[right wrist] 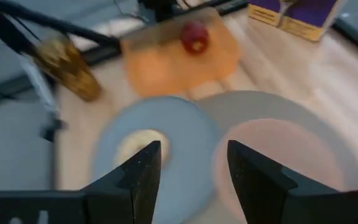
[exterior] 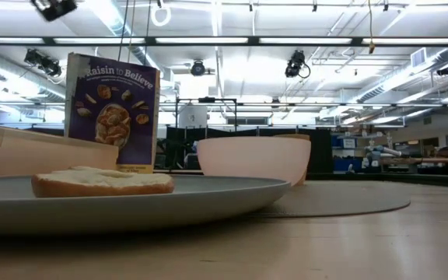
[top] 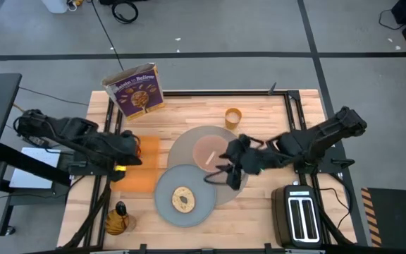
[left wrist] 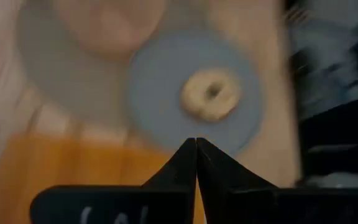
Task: Arrange a breakfast setting
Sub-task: Put the red apple on the gray placemat to the top left of the pink bowl
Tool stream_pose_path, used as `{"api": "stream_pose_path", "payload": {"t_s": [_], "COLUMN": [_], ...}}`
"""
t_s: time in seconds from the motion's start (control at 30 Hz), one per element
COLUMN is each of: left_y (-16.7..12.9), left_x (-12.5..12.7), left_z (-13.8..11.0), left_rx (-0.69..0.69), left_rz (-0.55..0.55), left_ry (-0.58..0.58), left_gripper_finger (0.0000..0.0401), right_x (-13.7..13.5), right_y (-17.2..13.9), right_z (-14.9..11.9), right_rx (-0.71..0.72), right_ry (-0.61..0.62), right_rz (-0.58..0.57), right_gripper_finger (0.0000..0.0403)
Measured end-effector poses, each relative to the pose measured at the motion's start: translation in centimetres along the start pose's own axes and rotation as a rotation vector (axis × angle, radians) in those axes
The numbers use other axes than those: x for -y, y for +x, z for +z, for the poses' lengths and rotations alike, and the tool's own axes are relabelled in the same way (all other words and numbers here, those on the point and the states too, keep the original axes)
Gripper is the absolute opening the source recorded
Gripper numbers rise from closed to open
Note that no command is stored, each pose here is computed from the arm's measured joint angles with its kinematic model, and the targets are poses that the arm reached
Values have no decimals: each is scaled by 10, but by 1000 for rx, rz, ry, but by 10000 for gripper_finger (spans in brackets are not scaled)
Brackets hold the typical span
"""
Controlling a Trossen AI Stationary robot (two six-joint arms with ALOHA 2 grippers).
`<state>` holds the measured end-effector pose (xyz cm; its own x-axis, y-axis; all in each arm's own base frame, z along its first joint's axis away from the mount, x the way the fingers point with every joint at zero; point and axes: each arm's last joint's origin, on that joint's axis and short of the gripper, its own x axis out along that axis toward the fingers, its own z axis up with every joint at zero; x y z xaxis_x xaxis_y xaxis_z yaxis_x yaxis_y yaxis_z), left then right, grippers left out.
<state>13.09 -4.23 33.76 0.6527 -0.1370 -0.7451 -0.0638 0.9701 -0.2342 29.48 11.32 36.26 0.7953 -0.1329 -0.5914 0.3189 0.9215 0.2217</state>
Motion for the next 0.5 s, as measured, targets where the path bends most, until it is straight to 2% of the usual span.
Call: {"api": "stream_pose_path", "payload": {"t_s": [0.1, 0.2, 0.3, 0.5], "left_y": [17, 38, 60, 107], "left_x": [-6, -13, -26, -62], "left_z": [-11, -21, -28, -33], "left_rx": [-160, -259, -326, -445], "left_rz": [107, 178, 243, 322], "left_ry": [-40, -65, -78, -3], "left_gripper_finger": [36, 63, 95, 142], "right_x": [-12, -20, -23, -20], "right_y": [-8, -11, -10, -3], "right_z": [-9, -17, -23, -22], "right_rx": [-4, -17, -39, -32], "right_ry": [72, 99, 75, 30], "right_rz": [21, 36, 19, -19], "right_gripper_finger": [192, 192, 192, 192]}}
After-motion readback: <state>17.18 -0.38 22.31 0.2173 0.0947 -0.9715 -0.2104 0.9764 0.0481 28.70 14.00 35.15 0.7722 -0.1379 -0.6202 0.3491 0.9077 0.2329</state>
